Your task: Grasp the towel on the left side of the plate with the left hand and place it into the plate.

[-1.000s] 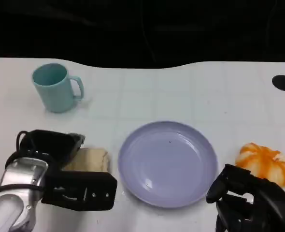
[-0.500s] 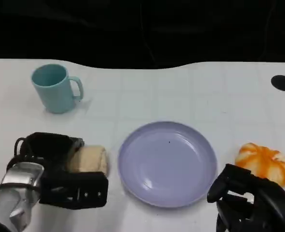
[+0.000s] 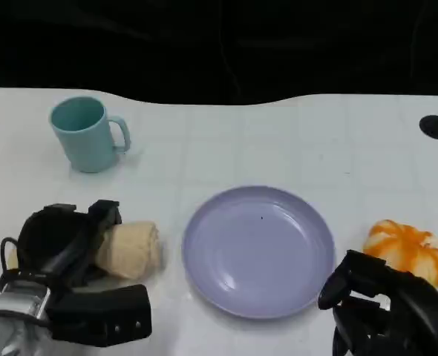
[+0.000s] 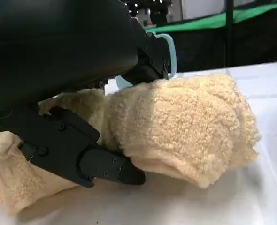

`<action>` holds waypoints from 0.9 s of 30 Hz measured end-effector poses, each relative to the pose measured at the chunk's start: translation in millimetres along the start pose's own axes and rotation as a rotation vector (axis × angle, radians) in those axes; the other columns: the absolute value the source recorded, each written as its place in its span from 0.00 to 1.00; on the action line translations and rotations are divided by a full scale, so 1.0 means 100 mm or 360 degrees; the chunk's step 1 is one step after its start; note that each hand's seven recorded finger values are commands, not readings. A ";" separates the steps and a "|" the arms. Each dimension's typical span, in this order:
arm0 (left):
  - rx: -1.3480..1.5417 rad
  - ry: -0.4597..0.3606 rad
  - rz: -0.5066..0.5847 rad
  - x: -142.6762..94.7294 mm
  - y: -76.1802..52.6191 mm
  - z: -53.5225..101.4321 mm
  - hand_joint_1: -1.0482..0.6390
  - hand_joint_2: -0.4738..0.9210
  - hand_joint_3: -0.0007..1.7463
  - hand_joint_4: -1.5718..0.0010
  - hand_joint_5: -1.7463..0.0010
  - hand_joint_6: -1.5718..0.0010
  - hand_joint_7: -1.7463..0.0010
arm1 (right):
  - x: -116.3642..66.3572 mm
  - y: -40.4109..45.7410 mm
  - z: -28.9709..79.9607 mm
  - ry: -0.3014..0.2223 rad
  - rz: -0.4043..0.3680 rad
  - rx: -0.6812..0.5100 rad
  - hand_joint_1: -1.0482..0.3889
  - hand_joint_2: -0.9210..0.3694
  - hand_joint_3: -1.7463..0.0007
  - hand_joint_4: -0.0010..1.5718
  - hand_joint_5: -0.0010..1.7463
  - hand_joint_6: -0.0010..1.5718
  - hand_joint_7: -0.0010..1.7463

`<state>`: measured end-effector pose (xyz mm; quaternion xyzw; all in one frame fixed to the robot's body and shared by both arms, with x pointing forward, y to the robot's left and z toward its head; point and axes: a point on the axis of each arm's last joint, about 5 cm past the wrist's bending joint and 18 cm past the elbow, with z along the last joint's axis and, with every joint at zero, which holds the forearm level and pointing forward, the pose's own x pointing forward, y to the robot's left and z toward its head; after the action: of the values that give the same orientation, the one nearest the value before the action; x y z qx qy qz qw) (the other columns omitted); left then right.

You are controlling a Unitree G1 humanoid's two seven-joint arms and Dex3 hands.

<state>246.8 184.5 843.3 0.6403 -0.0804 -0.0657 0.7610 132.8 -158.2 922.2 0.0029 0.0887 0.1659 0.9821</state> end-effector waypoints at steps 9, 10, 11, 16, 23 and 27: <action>-0.0115 0.0006 0.0232 0.07 0.14 0.10 0.50 0.74 0.51 0.45 0.00 0.61 0.00 | 0.00 -0.002 0.00 0.0001 0.0010 0.0001 0.68 0.17 0.42 0.43 1.00 0.33 0.91; -0.0133 -0.0010 0.0253 0.09 0.17 0.14 0.50 0.73 0.52 0.44 0.00 0.61 0.00 | 0.00 -0.003 0.00 0.0001 0.0010 0.0001 0.68 0.17 0.42 0.43 1.00 0.33 0.91; -0.0157 -0.0030 0.0269 0.12 0.21 0.18 0.49 0.72 0.54 0.44 0.00 0.61 0.00 | 0.00 -0.003 0.00 0.0002 0.0009 0.0001 0.68 0.17 0.42 0.43 1.00 0.33 0.91; -0.0239 -0.0134 0.0308 0.22 0.42 0.43 0.49 0.67 0.59 0.41 0.00 0.60 0.00 | 0.00 -0.002 -0.01 0.0002 0.0010 0.0001 0.68 0.16 0.42 0.43 1.00 0.33 0.91; -0.0321 -0.0222 0.0214 0.31 0.58 0.78 0.48 0.64 0.61 0.40 0.00 0.58 0.00 | 0.00 -0.002 0.00 0.0001 0.0010 0.0000 0.68 0.16 0.43 0.43 1.00 0.33 0.91; -0.0367 -0.0267 0.0152 0.36 0.63 0.96 0.48 0.67 0.58 0.41 0.00 0.58 0.00 | 0.00 -0.001 0.00 -0.0003 0.0010 -0.0001 0.68 0.16 0.43 0.43 1.00 0.33 0.91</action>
<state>261.8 95.7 922.9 0.5364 -0.1659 -0.0915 0.8224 132.6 -158.4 922.2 0.0028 0.0876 0.1690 0.9817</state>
